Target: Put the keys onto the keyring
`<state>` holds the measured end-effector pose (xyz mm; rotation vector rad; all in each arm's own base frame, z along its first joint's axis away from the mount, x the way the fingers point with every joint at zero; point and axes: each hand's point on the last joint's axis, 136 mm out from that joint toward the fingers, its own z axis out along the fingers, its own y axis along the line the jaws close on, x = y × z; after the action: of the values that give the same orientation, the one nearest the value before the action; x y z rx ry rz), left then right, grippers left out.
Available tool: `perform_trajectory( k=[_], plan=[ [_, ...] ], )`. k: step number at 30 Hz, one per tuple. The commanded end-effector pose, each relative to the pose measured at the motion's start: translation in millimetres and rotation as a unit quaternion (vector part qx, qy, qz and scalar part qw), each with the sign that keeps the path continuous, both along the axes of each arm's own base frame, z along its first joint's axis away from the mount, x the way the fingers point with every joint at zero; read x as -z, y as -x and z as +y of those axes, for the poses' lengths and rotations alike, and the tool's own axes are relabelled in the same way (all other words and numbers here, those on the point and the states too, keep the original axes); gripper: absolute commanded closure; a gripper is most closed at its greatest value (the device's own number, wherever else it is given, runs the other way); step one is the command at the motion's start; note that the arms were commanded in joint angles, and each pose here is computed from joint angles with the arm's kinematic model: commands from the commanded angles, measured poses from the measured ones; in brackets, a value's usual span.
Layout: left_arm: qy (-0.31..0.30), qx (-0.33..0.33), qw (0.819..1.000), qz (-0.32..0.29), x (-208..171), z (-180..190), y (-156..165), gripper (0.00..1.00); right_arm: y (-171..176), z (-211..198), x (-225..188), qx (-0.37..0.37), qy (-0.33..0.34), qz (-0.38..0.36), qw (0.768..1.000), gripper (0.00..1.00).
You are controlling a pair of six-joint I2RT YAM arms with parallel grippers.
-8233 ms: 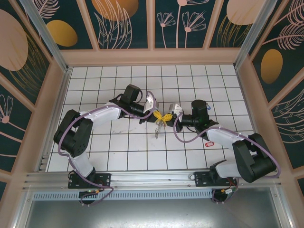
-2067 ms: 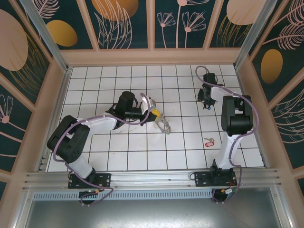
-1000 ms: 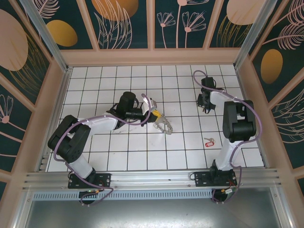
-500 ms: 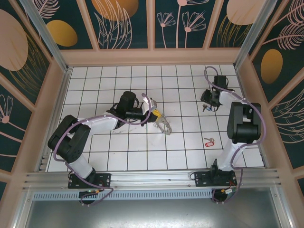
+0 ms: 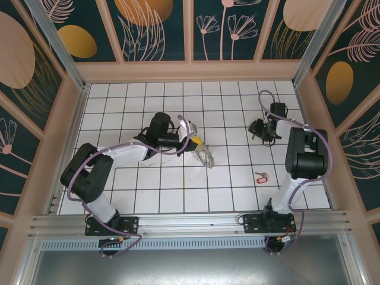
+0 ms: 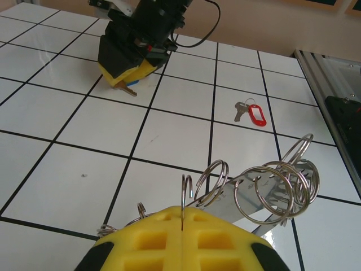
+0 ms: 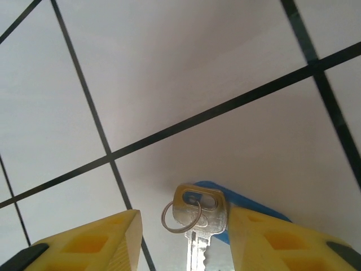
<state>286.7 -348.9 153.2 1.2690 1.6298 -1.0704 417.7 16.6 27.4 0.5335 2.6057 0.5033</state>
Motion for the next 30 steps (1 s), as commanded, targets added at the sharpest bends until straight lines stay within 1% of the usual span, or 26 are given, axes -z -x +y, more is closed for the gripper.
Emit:
perform_trajectory(
  k=[1,8,14,16,18,19,20,23,26,28,30],
  plan=[
    [0.014,0.019,0.999,-0.023,-14,-7,0,1.00,7,14,-7,-0.005,-0.041,-0.007,0.999,0.55],
    [0.013,0.019,1.000,-0.021,-13,-8,-1,1.00,19,45,-13,0.005,-0.087,-0.003,0.996,0.54],
    [0.011,0.014,1.000,-0.024,-14,-7,-2,1.00,28,80,-31,-0.006,-0.127,-0.021,0.992,0.54],
    [0.009,0.012,1.000,-0.027,-14,-6,-2,1.00,29,85,-39,-0.009,-0.132,-0.034,0.991,0.53],
    [0.008,0.012,0.999,-0.029,-14,-6,-2,1.00,26,79,-45,-0.009,-0.111,-0.050,0.992,0.53],
    [0.008,0.012,0.999,-0.029,-14,-6,-3,1.00,23,71,-46,-0.004,-0.089,-0.056,0.994,0.51],
    [0.009,0.012,0.999,-0.029,-15,-7,-3,1.00,20,62,-42,0.001,-0.067,-0.055,0.996,0.50],
    [0.008,0.013,0.999,-0.030,-16,-7,-4,1.00,12,47,-36,-0.008,-0.040,-0.056,0.998,0.50],
    [0.007,0.011,0.999,-0.030,-16,-7,-4,1.00,3,34,-28,-0.004,-0.032,-0.054,0.998,0.50],
    [0.006,0.012,1.000,-0.028,-16,-7,-4,1.00,-1,32,-22,-0.007,-0.040,-0.045,0.998,0.50],
    [0.007,0.010,1.000,-0.028,-17,-7,-5,1.00,-3,30,-14,-0.009,-0.034,-0.031,0.999,0.51]
  ],
)
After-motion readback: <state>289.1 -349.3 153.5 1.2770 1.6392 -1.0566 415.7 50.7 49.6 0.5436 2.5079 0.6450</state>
